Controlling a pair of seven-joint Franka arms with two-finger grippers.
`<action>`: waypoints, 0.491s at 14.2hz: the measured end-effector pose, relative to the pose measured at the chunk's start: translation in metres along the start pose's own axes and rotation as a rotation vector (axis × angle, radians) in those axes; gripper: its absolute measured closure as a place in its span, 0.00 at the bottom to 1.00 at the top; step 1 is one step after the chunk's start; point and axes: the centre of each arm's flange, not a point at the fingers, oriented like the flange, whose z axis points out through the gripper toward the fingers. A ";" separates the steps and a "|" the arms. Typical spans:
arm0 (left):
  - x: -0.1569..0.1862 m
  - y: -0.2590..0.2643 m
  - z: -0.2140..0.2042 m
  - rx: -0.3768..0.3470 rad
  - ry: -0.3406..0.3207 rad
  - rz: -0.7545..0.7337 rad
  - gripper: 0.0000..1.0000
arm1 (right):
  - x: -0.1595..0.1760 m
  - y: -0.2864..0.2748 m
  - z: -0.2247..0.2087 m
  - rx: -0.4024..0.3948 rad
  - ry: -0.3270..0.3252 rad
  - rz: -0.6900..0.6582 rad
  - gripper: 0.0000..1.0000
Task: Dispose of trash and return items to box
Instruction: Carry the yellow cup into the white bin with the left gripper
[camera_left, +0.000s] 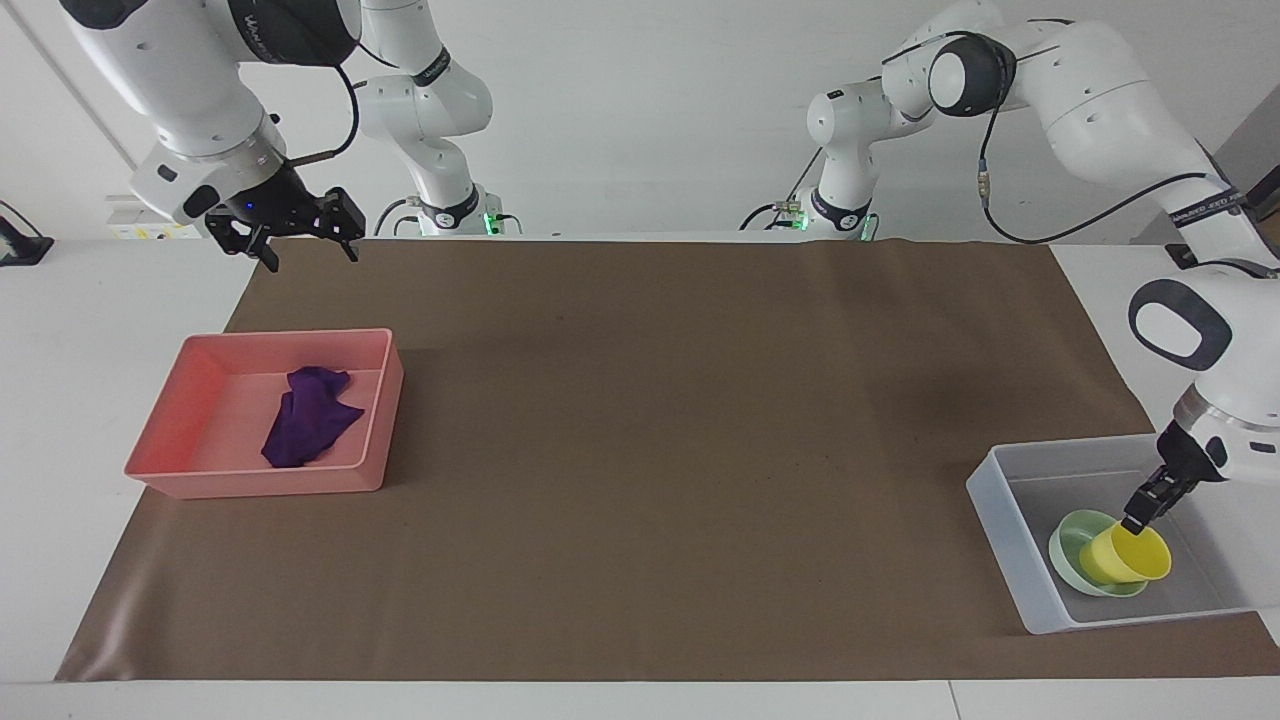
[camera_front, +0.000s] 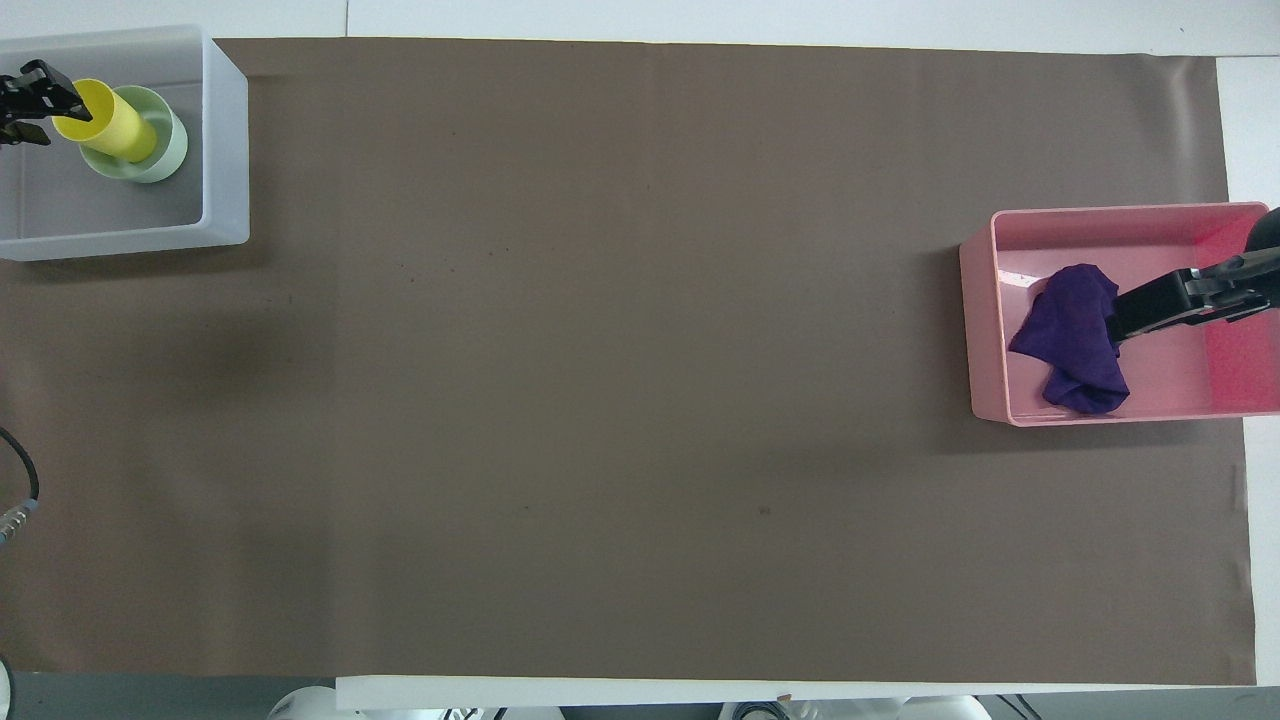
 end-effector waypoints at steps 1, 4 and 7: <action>-0.012 0.012 -0.027 0.003 -0.043 0.020 0.14 | 0.000 0.000 0.000 0.000 0.001 0.000 0.00; -0.077 0.051 -0.077 0.010 -0.144 0.105 0.00 | 0.001 0.000 0.002 -0.001 0.006 0.003 0.00; -0.160 0.074 -0.118 0.022 -0.243 0.224 0.00 | 0.002 0.000 0.003 -0.002 0.012 0.004 0.00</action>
